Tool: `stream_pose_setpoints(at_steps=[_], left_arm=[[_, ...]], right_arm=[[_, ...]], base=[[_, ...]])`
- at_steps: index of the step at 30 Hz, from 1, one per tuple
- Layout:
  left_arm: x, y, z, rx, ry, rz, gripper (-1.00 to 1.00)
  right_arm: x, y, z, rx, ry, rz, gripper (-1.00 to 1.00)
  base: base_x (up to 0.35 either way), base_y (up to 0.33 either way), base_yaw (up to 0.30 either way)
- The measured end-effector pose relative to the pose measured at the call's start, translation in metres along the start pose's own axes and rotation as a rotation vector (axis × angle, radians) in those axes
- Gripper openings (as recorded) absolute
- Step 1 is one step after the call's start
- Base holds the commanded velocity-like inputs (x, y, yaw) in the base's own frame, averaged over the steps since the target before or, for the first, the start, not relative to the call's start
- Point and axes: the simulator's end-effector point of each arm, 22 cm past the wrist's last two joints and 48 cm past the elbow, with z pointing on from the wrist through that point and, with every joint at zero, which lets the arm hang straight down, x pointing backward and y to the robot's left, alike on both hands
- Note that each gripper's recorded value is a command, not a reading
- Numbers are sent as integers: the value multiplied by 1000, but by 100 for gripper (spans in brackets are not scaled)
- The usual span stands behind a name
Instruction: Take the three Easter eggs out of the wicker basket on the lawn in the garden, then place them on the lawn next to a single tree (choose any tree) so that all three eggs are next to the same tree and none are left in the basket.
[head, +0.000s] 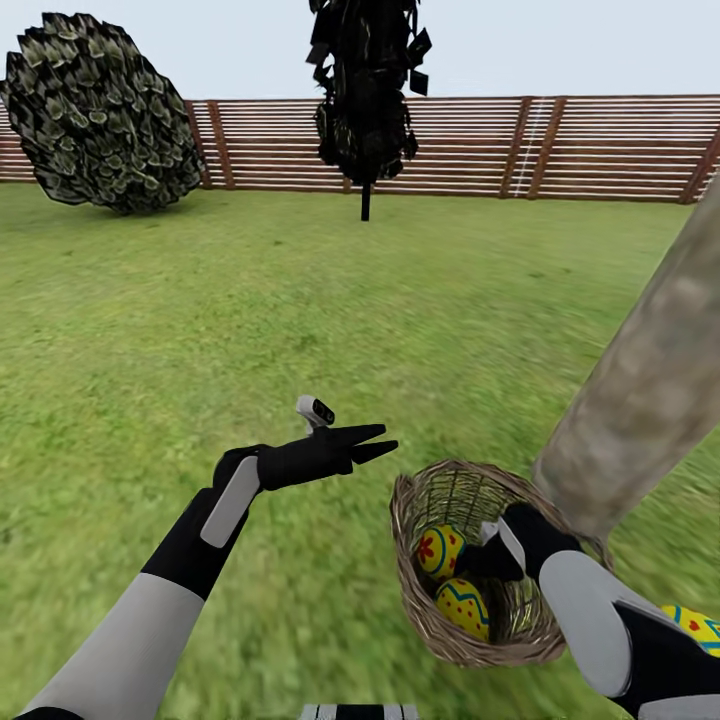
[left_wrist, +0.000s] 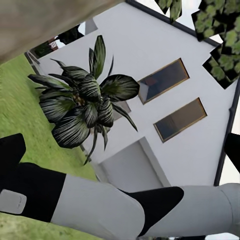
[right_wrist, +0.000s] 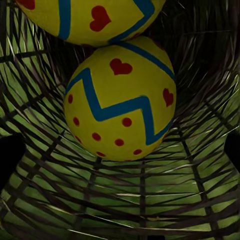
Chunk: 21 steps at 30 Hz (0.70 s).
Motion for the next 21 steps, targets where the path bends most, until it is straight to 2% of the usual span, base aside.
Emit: stream_pose_setpoints(at_steps=[18,19,21], left_arm=[[5,41,-12,-16,-18,-69,100],[4,40,-13,-12,-31,-68,100],[2,40,-19,-8,-53,-67,100]], right_arm=[[16,-6,36,7,65,5,100],[11,-10,32,12,57,17,100],[6,-5,29,-15,57,36,100]], base=[[0,0,0],[0,0,0],[0,0,0]])
